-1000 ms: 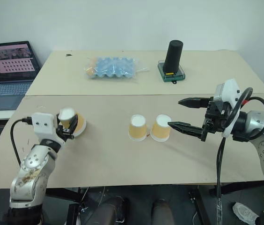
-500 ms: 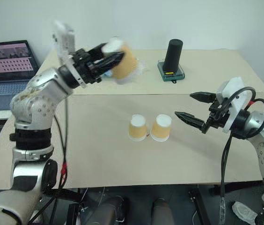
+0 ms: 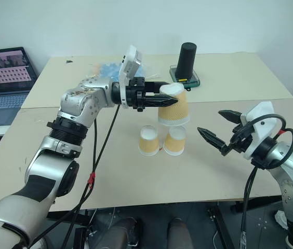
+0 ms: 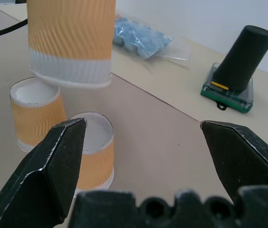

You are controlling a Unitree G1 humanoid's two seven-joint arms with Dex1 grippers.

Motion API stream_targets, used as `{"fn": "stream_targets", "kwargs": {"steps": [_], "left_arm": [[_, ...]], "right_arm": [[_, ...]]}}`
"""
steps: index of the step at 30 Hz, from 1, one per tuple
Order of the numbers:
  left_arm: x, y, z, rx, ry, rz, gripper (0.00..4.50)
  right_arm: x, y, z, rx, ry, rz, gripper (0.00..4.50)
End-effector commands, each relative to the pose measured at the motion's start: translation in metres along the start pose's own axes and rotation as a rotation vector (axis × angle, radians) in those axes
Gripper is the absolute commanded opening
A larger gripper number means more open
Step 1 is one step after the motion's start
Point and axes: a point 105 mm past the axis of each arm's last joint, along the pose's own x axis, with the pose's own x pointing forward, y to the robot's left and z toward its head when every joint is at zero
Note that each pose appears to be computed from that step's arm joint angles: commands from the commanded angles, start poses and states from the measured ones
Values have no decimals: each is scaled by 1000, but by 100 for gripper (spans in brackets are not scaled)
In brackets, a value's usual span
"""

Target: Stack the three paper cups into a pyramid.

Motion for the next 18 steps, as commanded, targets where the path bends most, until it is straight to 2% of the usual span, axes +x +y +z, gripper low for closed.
{"fn": "stream_targets", "kwargs": {"steps": [1,18], "left_arm": [[4,-2,12,93,20,-30,227],[2,-9,-11,108,158,-85,227]], "right_arm": [[-5,-4,13,-30,-43,-44,450],[-3,-4,14,-24,-51,-42,450]]}}
